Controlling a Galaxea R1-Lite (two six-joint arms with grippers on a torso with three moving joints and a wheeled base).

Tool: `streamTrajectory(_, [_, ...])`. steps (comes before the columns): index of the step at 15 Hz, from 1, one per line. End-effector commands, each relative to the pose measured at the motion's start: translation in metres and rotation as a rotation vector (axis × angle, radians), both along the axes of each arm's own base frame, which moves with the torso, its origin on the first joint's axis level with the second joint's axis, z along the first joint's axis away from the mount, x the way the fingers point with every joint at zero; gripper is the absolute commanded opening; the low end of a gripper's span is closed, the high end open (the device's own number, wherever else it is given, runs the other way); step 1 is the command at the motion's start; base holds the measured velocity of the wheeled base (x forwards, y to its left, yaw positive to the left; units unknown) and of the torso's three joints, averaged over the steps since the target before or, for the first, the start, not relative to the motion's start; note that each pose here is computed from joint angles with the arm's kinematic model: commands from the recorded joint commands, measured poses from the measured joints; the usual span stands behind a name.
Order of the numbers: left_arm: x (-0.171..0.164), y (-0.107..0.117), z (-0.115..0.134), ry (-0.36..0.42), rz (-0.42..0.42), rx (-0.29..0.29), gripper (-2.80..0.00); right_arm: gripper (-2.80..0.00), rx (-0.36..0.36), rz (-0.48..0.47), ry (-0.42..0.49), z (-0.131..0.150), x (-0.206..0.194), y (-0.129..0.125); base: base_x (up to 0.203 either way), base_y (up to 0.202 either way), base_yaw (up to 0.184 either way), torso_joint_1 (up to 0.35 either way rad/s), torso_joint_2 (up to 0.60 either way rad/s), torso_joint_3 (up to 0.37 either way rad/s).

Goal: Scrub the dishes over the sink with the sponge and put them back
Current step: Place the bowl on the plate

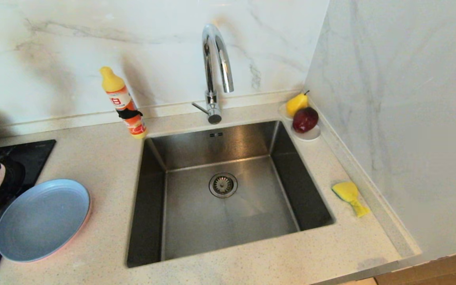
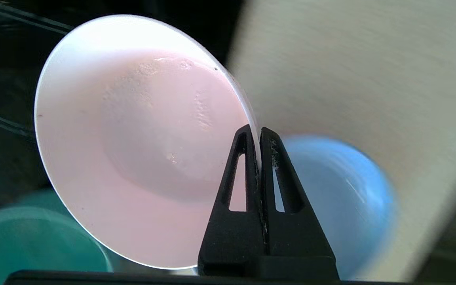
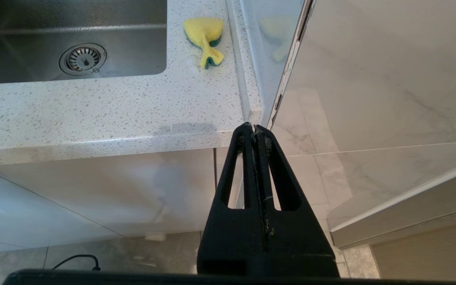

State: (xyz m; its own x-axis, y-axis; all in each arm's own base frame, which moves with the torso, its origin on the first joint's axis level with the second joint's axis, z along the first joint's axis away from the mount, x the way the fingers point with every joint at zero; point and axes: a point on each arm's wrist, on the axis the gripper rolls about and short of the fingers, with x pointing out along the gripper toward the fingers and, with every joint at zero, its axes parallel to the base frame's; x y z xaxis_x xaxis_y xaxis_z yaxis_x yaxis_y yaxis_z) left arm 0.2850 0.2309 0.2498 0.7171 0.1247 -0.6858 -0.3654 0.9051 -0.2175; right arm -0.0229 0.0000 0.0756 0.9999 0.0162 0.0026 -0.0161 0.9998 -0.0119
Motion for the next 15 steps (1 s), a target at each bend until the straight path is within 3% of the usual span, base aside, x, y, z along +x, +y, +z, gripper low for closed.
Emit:
streamTrajectory(1, [-0.022, -0.037, 0.035, -0.050, -0.048, 0.040, -2.80, -2.80, 0.000, 0.001, -0.001, 0.000, 0.000, 0.000, 0.000, 0.000, 0.000, 0.000, 0.00, 0.000])
streamTrajectory(4, [-0.044, -0.083, 0.043, -0.034, -0.137, 0.039, -2.80, -2.80, 0.000, 0.001, -0.001, 0.000, 0.000, 0.000, 0.000, 0.000, 0.000, 0.000, 0.00, 0.000])
streamTrajectory(8, [-0.059, -0.128, 0.017, 0.075, -0.266, 0.060, -2.80, -2.80, 0.000, 0.001, -0.001, 0.000, 0.000, 0.000, 0.000, 0.000, 0.000, 0.000, 0.00, 0.000])
streamTrajectory(10, [-0.057, -0.132, -0.003, 0.102, -0.267, 0.076, -2.80, -2.80, 0.000, 0.001, -0.001, 0.000, 0.000, 0.000, 0.000, 0.000, 0.000, 0.000, 0.00, 0.000])
streamTrajectory(15, [-0.050, -0.129, -0.049, 0.069, -0.240, 0.142, -2.80, -2.80, 0.000, 0.001, -0.001, 0.000, 0.000, 0.000, 0.000, 0.000, 0.000, 0.000, 0.00, 0.000])
